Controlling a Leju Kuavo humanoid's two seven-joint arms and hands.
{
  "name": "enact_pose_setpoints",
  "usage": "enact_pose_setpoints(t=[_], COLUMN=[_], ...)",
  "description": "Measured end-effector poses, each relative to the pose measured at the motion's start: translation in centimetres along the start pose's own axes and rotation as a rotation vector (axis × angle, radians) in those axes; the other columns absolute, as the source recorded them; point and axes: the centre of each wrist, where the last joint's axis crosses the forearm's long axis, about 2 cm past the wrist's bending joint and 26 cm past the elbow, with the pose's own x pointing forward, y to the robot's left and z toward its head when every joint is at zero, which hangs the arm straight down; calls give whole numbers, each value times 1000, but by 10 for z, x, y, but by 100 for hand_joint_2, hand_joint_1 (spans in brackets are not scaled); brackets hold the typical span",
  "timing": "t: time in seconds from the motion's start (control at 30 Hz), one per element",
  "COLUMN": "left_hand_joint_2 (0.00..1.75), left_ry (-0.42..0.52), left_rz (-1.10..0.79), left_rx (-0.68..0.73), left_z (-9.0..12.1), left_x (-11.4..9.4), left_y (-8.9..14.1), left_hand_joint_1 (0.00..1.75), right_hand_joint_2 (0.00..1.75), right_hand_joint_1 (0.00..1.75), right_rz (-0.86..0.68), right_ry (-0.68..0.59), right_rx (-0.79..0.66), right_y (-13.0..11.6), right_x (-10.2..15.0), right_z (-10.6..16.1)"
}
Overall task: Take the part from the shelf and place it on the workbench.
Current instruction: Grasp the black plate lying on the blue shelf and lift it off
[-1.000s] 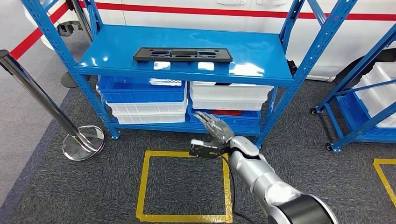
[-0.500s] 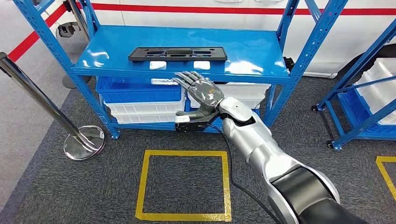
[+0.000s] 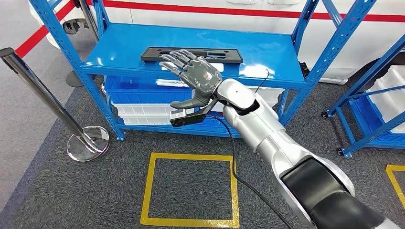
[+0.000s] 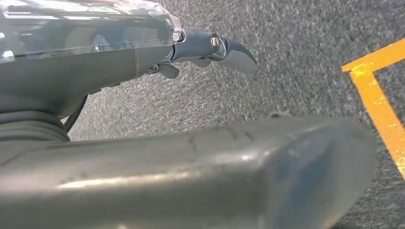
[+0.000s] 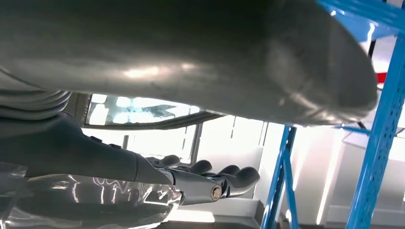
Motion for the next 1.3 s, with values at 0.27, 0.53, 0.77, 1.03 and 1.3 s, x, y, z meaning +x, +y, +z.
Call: enact_pose_setpoints(t=[0.27, 0.53, 0.77, 1.03, 1.3], left_hand_joint_2=[0, 0, 0, 0, 0], left_ry=[9, 16, 25, 24, 30], left_rz=[21, 40, 51, 55, 56], left_rx=[3, 10, 13, 17, 19], left_z=[0, 1, 1, 1, 1], left_x=[-2, -5, -7, -10, -10], left_y=[-1, -1, -2, -2, -1], left_hand_joint_1=[0, 0, 0, 0, 0], right_hand_joint_2=[0, 0, 0, 0, 0], right_hand_joint_1=[0, 0, 0, 0, 0], right_rz=[9, 1, 1, -22, -23], right_ry=[-13, -24, -25, -16, -20], right_rx=[-13, -18, -22, -23, -34], right_y=[-5, -6, -9, -7, -5], right_x=[0, 3, 2, 0, 2], right_z=[-4, -8, -11, -10, -10])
